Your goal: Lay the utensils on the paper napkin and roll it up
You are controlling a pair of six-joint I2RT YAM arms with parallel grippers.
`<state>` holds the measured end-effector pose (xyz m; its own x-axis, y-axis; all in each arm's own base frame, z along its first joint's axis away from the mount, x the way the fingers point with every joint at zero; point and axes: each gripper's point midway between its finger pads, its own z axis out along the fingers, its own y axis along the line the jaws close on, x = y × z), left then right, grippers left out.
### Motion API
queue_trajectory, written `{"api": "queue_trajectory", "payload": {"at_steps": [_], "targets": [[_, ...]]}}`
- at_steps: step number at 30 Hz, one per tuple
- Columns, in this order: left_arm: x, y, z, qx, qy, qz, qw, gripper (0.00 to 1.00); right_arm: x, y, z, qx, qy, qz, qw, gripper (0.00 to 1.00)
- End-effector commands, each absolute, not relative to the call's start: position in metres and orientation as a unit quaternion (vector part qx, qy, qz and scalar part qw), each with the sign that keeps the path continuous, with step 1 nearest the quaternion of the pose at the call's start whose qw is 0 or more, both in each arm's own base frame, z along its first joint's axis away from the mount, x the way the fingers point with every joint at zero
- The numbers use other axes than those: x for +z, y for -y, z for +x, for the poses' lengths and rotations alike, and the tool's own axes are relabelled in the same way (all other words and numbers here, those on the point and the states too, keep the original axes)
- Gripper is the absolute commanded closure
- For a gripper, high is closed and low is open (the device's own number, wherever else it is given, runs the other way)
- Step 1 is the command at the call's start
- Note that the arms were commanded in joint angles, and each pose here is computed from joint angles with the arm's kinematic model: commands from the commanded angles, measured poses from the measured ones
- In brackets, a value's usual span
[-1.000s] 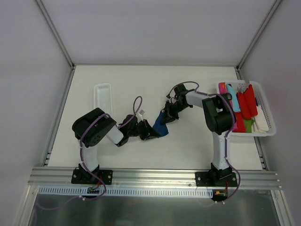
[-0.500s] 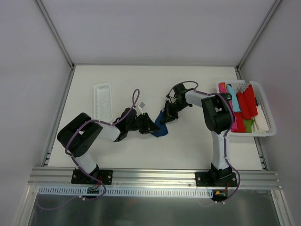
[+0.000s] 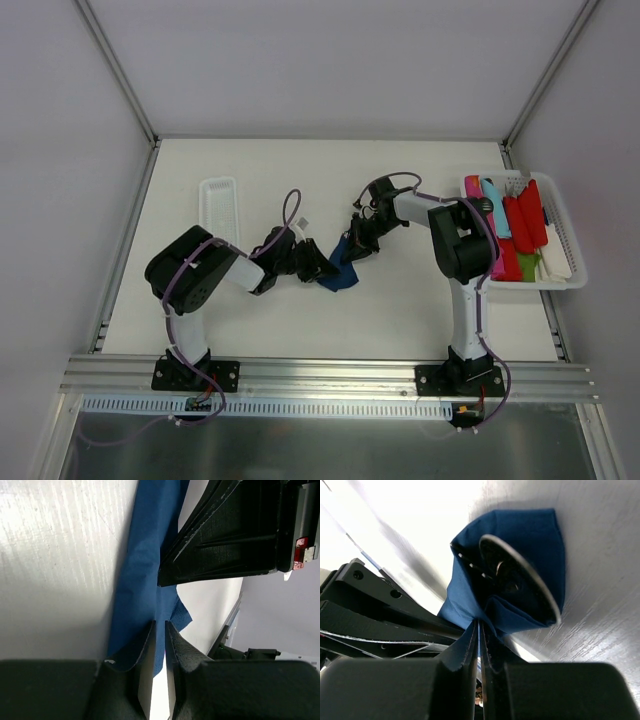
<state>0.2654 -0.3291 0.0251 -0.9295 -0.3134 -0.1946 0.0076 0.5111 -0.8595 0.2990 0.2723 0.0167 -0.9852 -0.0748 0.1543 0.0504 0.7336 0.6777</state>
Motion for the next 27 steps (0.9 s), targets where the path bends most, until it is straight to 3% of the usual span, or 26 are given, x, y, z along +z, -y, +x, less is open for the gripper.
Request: {"api": "queue_trajectory", "payload": {"at_steps": [1,14,19,27], "targets": [[-0.013,0.307,0.248,-0.442,-0.878,-0.127,0.131,0.86,-0.006,-0.261,0.29,-0.319,0.943,0.022,0.089,0.92],[-0.037,0.269,0.203,-0.404,-0.889,-0.189,0.102,0.89,-0.001,-0.267,0.267,-0.331,0.938,0.081,0.068,0.92],[-0.028,0.276,0.199,-0.41,-0.891,-0.163,0.104,0.82,-0.005,-0.266,0.267,-0.324,0.94,0.081,0.069,0.92],[0.031,0.292,0.229,-0.389,-0.899,-0.056,0.192,0.79,-0.006,-0.268,0.266,-0.319,0.94,0.095,0.069,0.92]]}}
